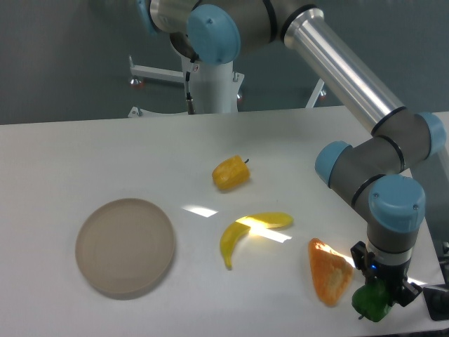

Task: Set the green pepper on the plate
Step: 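Lift the green bell pepper held in the gripper off the table, then carry the green pepper over to the beige plate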

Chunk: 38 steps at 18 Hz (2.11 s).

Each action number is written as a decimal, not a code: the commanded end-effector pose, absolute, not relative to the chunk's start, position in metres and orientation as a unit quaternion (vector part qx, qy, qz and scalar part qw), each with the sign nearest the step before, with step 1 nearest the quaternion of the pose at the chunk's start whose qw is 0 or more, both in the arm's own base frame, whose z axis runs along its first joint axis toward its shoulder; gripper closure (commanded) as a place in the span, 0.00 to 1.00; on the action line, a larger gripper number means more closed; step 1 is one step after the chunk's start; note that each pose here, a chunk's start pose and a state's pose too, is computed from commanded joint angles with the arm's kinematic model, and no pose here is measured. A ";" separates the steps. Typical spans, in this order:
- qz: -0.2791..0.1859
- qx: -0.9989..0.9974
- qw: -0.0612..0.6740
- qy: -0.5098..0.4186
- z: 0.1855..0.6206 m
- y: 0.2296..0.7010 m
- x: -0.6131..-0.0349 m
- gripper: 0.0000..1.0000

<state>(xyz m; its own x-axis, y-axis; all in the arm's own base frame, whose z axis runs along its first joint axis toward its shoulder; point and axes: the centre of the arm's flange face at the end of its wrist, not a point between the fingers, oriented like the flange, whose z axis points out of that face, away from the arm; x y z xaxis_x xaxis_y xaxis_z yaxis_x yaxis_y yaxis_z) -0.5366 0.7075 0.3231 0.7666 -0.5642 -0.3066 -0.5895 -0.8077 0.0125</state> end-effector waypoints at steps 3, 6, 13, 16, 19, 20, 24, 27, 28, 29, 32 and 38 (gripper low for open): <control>0.151 -0.940 0.047 0.303 0.330 0.709 -0.533 0.68; 0.147 -0.940 0.049 0.305 0.337 0.710 -0.524 0.69; 0.130 -0.939 0.044 0.316 0.370 0.698 -0.485 0.70; 0.112 -0.942 0.043 0.314 0.392 0.703 -0.449 0.70; 0.108 -0.952 0.054 0.283 0.410 0.717 -0.401 0.70; 0.101 -0.955 0.058 0.274 0.412 0.720 -0.381 0.70; 0.051 -0.975 0.106 0.187 0.426 0.729 -0.312 0.70; 0.033 -0.981 0.108 0.159 0.427 0.733 -0.257 0.70; 0.030 -0.982 0.109 0.151 0.424 0.734 -0.241 0.69; 0.028 -0.983 0.112 0.144 0.420 0.737 -0.223 0.69; 0.032 -0.983 0.121 0.133 0.401 0.745 -0.179 0.69; 0.012 -0.985 0.099 0.141 0.364 0.732 -0.122 0.69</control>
